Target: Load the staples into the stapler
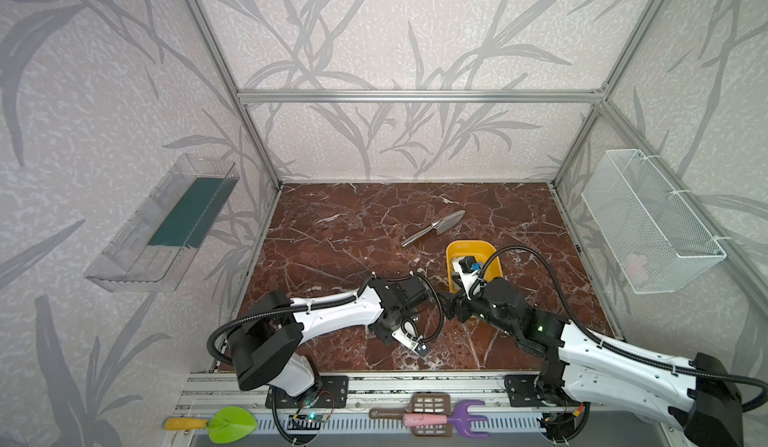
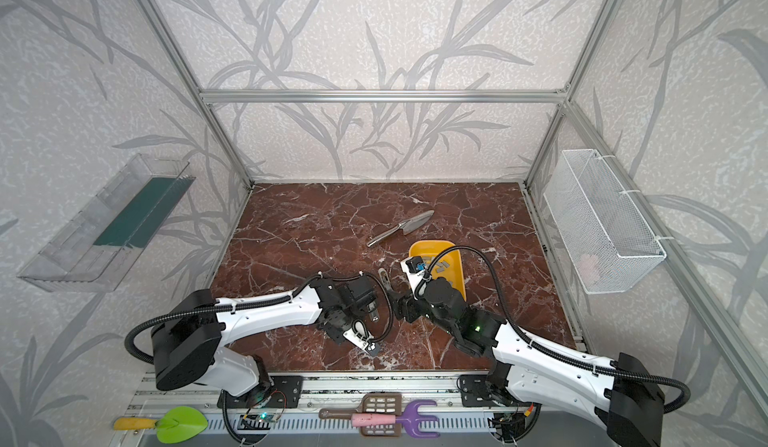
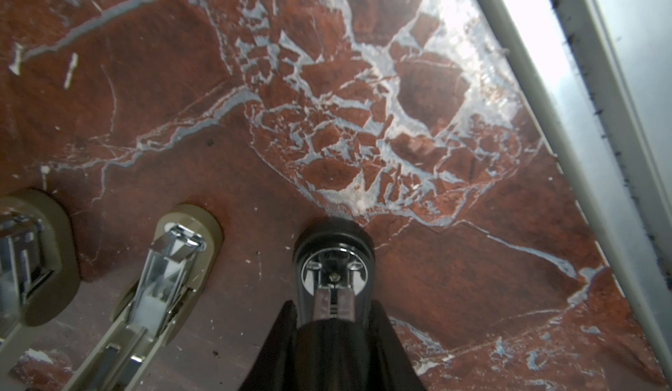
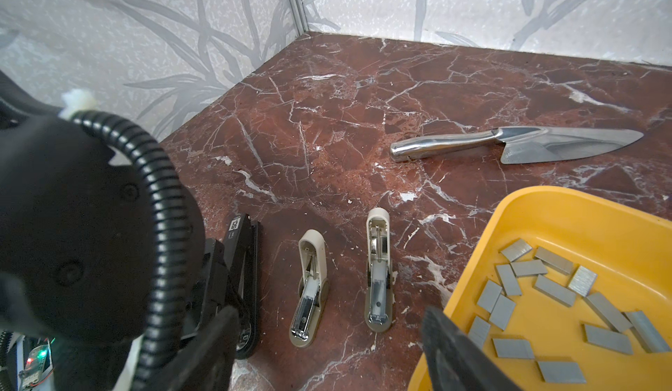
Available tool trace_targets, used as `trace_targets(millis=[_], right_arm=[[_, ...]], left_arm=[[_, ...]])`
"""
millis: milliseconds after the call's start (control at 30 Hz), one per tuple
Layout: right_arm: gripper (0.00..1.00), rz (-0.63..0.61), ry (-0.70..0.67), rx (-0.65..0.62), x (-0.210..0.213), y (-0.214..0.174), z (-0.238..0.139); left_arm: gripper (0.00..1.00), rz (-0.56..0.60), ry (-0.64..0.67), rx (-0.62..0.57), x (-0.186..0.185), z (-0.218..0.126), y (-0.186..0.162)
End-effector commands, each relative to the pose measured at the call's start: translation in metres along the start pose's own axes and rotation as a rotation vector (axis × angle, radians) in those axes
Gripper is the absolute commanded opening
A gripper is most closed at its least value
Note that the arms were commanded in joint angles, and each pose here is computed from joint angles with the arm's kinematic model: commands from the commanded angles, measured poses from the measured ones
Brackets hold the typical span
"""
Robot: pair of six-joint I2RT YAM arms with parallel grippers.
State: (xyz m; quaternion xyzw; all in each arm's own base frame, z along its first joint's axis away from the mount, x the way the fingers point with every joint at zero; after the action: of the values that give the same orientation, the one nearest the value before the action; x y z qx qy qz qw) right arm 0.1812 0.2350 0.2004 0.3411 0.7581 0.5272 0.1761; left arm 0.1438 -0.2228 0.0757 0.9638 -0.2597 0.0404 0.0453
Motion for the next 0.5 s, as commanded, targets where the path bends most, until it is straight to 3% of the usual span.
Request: trace_targets(millis=[0, 100, 300, 467], right_arm=[[0.8, 0.002, 0.021, -0.018, 0.004, 0.004, -0.001], [0.8, 0.004, 0.014, -0.023, 0.002, 0.005, -0.002], [0.77, 0.03, -0.084, -0.048, -0.012, 0.005, -0.008], [0.76, 0.038, -0.112, -0.08, -0.017, 0.007, -0.013]], left_arm=[[0.0, -0.013, -0.014, -0.042, 0.006, -0.008, 0.009], [0.0, -0.052, 0.024, -0.072, 0.014, -0.013, 0.013], [0.0, -0.305, 0.174, -0.231, 0.061, -0.065, 0.01], [0.0, -0.384, 0.28, -0.183, 0.069, -0.104, -0.018]])
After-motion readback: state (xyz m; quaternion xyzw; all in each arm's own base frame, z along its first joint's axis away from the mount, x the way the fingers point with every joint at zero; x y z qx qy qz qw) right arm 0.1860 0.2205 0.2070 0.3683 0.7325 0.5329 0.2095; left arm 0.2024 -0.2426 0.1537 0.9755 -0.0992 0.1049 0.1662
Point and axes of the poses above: each gripper's point midway between its finger pads, its own z axis out along the fingers, its own x axis along the line the jaws close on, y = z × x, the point moved 4 cm from there along -z, back along the fingers, and after that the axes turned 10 degrees about -z, right-handed, at the moved point
